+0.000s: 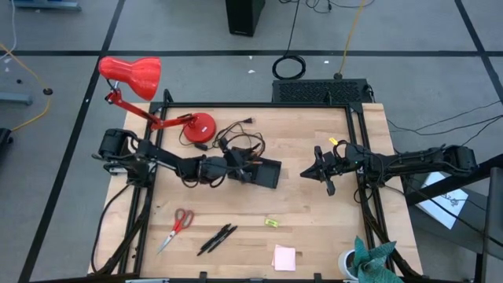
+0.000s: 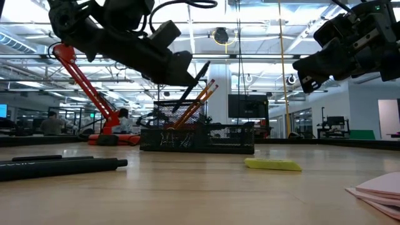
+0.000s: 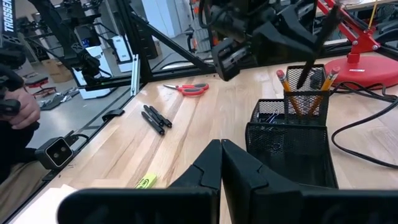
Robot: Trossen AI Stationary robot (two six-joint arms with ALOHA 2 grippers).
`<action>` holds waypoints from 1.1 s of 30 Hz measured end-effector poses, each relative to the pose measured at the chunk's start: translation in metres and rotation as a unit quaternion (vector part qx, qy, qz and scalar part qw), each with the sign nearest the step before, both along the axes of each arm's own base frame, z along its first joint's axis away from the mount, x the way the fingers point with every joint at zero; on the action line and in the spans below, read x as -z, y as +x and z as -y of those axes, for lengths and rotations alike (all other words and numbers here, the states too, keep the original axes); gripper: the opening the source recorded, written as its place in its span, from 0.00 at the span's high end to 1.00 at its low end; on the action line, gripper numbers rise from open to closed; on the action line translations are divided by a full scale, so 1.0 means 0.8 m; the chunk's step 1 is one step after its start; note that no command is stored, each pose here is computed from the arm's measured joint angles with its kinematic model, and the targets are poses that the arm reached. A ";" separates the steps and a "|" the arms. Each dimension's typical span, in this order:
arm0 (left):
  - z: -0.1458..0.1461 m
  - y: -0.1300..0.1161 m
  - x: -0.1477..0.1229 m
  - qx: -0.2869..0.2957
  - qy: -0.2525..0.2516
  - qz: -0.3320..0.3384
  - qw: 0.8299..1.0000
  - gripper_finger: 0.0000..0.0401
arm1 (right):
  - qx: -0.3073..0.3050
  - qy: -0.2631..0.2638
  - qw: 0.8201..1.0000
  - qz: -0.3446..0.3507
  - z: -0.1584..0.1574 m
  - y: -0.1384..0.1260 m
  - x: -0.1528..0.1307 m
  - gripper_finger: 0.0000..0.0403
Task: Pick and place office supplies into organizer
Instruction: Put the black pen into the desk organizer
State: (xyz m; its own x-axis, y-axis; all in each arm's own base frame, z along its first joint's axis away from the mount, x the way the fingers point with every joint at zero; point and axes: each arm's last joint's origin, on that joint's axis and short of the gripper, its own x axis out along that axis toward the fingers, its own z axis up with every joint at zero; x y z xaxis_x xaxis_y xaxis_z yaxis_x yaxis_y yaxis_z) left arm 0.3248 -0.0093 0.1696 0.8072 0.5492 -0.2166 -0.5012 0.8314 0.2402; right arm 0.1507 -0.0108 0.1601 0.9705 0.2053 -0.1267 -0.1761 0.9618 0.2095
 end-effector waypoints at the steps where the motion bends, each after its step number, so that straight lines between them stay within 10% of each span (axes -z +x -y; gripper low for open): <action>1: 0.003 0.000 0.000 0.004 -0.004 0.001 1.000 0.92 | 0.000 0.000 1.000 -0.001 0.000 0.000 0.000 0.99; 33: 0.034 -0.008 0.031 -0.019 -0.007 -0.025 0.999 0.92 | 0.000 0.002 1.000 -0.004 0.000 0.000 0.001 0.99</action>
State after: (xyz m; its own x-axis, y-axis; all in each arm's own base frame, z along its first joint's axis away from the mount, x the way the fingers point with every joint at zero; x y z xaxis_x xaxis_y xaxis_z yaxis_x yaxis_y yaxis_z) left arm 0.3184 -0.0369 0.1447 0.7732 0.5764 -0.2644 -0.5205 0.8151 0.2544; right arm 0.1506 -0.0107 0.1593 0.9693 0.2062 -0.1342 -0.1747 0.9609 0.2150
